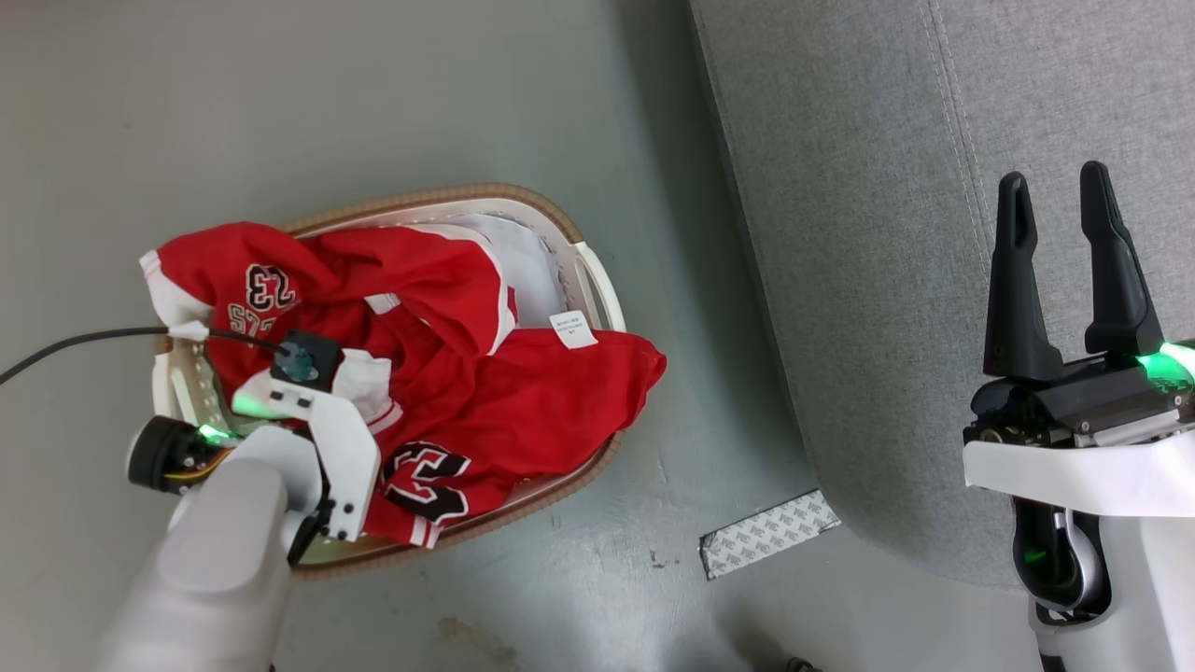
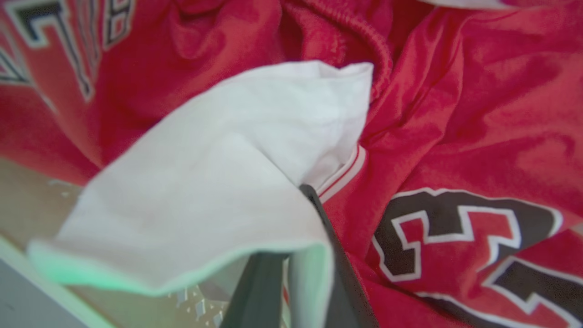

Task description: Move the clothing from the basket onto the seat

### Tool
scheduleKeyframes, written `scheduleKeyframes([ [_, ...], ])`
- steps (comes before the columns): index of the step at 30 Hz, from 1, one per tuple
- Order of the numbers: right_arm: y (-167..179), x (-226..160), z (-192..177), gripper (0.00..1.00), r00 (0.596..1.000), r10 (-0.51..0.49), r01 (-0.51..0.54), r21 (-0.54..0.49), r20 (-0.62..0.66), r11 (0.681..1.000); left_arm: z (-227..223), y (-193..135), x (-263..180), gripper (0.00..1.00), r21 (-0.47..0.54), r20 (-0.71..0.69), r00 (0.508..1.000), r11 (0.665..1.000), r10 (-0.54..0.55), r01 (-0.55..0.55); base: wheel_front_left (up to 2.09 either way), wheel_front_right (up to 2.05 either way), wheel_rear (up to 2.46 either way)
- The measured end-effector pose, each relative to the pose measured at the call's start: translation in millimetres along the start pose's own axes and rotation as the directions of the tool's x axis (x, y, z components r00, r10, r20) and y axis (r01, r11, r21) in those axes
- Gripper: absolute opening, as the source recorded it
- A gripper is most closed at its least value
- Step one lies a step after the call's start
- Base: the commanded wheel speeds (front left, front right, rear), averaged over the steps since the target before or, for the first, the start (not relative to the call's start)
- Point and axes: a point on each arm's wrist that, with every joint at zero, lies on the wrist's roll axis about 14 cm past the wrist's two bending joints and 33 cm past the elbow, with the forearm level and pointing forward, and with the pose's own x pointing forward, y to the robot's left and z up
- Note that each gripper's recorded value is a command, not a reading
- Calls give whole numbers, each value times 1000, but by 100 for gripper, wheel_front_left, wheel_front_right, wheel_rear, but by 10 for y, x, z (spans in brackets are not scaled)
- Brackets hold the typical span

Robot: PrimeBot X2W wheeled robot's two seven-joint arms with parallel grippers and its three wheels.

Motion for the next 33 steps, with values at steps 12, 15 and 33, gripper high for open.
scheduleKeyframes([
  [12, 39, 4, 158, 100, 999, 11, -11, 2, 38, 1000, 195, -150, -160, 0, 21, 86, 996, 999, -36, 34, 0, 0, 0],
  [15, 77, -15, 252, 100, 998, 21, -21, 2, 58, 1000, 284, -222, -277, 0, 21, 129, 991, 999, -44, 41, 0, 0, 0],
  [33, 343, -447, 939, 100, 975, 113, -108, -33, 191, 994, 973, -522, -1440, 0, -7, 517, 856, 1000, -2, 6, 0, 0, 0],
])
